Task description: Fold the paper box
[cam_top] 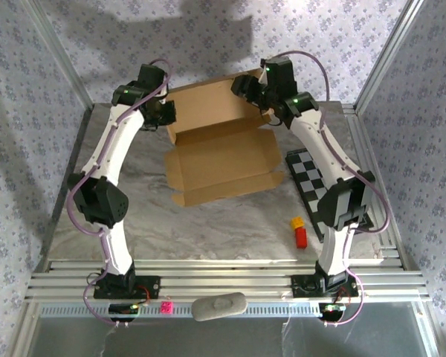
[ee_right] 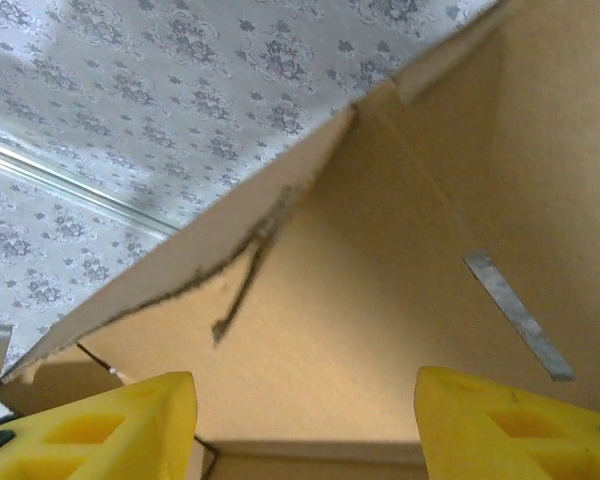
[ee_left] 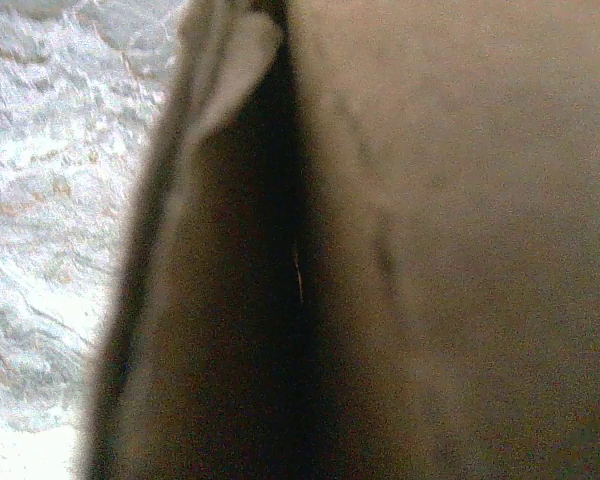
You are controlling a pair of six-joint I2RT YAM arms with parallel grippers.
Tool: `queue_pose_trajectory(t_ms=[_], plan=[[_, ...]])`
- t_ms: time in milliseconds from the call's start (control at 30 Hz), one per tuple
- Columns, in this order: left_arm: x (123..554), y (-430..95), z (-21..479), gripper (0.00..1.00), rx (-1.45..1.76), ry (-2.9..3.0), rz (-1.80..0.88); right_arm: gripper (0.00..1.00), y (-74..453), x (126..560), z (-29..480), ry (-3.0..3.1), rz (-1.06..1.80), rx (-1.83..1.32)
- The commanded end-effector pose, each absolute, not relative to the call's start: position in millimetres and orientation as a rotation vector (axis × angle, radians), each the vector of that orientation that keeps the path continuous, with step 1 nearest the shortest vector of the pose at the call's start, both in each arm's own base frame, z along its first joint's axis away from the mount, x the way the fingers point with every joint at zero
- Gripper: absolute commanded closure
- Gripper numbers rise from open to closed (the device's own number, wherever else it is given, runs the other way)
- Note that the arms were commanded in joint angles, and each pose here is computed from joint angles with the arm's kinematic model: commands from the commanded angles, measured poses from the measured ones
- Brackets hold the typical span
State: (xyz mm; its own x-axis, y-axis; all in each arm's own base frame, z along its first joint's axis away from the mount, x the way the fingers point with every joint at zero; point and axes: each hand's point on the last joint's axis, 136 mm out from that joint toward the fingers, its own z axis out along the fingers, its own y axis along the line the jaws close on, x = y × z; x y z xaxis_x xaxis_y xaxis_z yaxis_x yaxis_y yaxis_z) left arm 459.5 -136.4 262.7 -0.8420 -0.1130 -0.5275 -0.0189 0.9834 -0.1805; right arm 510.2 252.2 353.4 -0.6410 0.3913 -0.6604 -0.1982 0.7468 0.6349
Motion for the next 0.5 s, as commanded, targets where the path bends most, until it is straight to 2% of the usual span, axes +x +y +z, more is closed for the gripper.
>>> queue_pose_trajectory(t_ms=[0, 133, 233, 333, 467], plan=[[450.5, -143.6, 266.6, 1.0, -0.118, 2.606, -0.311, 0.4, 252.6, 518.7, 367.0, 2.056, 0.85, 0.114], [449.7, -145.1, 267.0, 1.0, -0.125, 2.62, -0.34, 0.44, 248.3, 528.8, 360.4, 2.073, 0.783, 0.109], [450.4, -143.3, 267.5, 1.0, -0.147, 2.624, -0.368, 0.55, 238.3, 533.8, 355.5, 2.09, 0.724, 0.115], [451.4, -141.1, 268.5, 1.0, -0.173, 2.628, -0.403, 0.59, 229.9, 534.6, 351.4, 2.101, 0.683, 0.099], [452.2, -140.9, 268.9, 1.0, -0.173, 2.636, -0.418, 0.69, 214.1, 534.8, 346.2, 2.122, 0.594, 0.094]])
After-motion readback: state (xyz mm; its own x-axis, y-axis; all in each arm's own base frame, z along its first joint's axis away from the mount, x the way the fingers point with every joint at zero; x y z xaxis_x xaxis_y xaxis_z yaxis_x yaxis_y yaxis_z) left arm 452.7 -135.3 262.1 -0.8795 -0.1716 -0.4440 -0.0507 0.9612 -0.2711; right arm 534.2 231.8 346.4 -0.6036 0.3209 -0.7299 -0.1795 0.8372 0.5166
